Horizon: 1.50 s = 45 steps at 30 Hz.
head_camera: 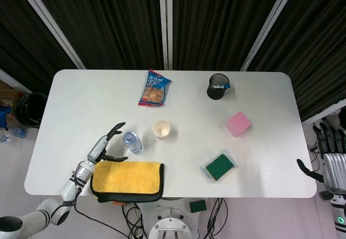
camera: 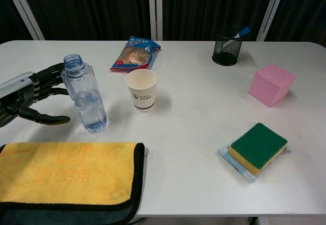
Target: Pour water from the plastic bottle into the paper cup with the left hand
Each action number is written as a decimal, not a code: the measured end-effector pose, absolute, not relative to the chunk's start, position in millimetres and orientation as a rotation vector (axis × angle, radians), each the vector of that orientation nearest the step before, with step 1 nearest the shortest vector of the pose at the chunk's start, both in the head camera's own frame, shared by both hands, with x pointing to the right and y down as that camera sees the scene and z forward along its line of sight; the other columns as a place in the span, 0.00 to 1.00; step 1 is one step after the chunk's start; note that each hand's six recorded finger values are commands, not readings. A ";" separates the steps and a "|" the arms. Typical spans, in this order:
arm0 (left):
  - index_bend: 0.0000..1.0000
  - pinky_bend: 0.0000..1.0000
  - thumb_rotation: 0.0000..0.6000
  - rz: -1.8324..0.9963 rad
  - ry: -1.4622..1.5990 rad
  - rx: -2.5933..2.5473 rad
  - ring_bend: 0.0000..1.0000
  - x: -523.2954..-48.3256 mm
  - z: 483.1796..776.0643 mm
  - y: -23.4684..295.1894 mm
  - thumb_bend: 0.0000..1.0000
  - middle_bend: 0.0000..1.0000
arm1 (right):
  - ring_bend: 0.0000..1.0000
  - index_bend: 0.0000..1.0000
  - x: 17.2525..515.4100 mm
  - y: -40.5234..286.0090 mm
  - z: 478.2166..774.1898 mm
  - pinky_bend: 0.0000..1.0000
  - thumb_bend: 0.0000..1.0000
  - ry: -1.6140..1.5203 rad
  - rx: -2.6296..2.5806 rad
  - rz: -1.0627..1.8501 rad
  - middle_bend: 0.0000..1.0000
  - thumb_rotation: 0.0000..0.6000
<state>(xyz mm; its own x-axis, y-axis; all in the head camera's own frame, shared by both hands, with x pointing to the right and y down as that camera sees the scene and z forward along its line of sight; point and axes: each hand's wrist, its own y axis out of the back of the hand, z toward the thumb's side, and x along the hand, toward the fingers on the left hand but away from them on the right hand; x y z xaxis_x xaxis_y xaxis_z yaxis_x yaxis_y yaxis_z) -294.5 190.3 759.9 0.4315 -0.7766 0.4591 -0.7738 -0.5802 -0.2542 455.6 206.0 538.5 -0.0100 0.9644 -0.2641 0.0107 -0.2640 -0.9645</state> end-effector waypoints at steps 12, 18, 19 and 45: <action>0.09 0.16 1.00 -0.783 1.500 -2.759 0.08 -281.2 759.8 189.4 0.00 0.15 | 0.00 0.00 458.5 206.3 541.6 0.00 0.19 -1.088 -1.410 1.415 0.00 0.82; 0.14 0.17 1.00 -0.734 1.537 -2.783 0.10 -268.2 759.0 183.1 0.00 0.20 | 0.00 0.00 461.1 206.7 542.3 0.00 0.20 -1.091 -1.407 1.422 0.00 0.82; 0.15 0.17 1.00 -0.730 1.540 -2.787 0.11 -266.4 759.2 182.8 0.00 0.21 | 0.00 0.00 461.2 206.7 542.5 0.00 0.19 -1.091 -1.407 1.422 0.00 0.82; 0.50 0.27 1.00 -0.686 1.621 -2.796 0.26 -244.5 765.5 174.9 0.26 0.49 | 0.00 0.00 467.4 205.9 545.9 0.00 0.20 -1.092 -1.405 1.443 0.00 0.82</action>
<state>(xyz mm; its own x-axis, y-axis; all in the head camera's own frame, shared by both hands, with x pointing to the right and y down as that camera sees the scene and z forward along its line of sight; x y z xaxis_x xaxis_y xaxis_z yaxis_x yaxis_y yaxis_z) -244.5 174.9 765.5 0.4360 -0.7914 0.4284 -0.8586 -0.5084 -0.0654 467.4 205.9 545.9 -0.0351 0.9586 -0.2825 0.0116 -0.2823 -0.9593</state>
